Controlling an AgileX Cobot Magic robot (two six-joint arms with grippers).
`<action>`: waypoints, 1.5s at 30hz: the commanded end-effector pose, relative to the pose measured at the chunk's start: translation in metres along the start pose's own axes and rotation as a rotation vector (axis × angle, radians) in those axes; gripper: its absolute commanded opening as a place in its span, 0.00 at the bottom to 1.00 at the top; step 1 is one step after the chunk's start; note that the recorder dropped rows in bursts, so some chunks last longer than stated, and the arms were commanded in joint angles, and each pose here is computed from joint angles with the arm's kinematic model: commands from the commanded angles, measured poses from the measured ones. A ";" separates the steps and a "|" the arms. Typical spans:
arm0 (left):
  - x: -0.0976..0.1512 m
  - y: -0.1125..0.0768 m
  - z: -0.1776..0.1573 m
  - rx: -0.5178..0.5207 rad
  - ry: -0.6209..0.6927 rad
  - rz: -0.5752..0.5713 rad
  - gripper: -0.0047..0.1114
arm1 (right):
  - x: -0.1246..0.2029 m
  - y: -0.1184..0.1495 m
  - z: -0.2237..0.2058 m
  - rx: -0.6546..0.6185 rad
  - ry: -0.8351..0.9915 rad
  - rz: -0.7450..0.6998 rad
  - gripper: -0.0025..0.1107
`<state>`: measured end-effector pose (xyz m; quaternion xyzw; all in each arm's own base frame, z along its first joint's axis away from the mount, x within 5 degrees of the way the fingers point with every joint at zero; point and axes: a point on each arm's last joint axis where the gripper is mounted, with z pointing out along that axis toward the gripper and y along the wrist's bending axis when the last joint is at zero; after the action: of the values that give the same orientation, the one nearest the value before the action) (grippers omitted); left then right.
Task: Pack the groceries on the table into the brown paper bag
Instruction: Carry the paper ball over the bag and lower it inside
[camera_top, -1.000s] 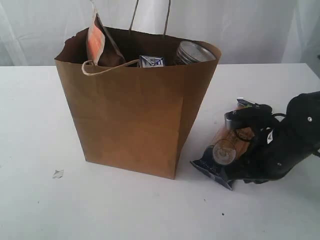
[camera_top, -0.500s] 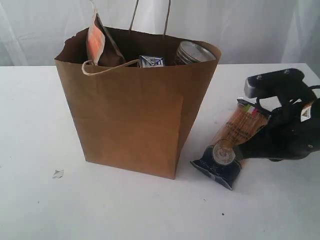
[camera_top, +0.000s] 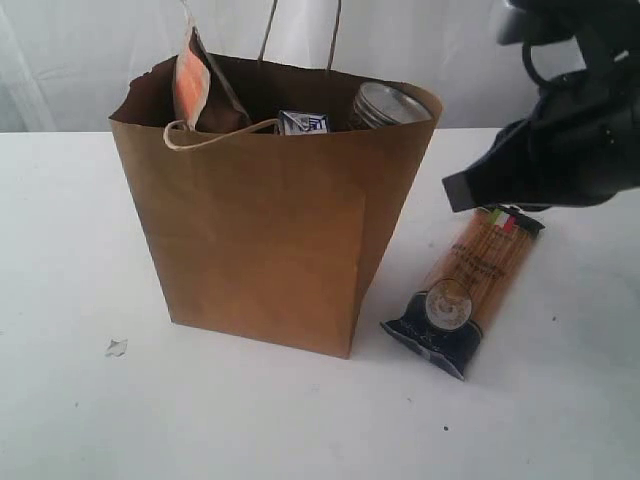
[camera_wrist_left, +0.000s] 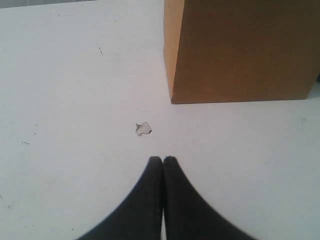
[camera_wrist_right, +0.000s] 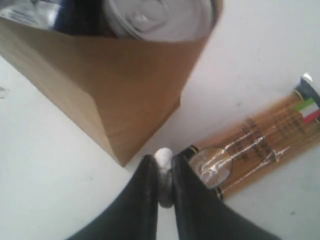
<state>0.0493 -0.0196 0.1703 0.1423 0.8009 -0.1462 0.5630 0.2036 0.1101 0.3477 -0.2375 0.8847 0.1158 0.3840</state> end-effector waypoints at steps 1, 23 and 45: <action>0.001 0.000 0.000 0.000 0.004 -0.006 0.05 | -0.018 0.016 -0.011 -0.048 -0.069 -0.068 0.02; 0.001 0.000 0.000 0.000 0.004 -0.006 0.05 | -0.084 0.065 0.025 -0.135 -0.184 -0.282 0.02; 0.001 0.000 0.000 0.000 0.004 -0.006 0.05 | -0.109 0.076 0.084 -0.131 -0.210 -0.316 0.02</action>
<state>0.0493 -0.0196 0.1703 0.1423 0.8009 -0.1462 0.5630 0.2776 0.2405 0.3701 -0.3832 0.7897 0.1355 0.4595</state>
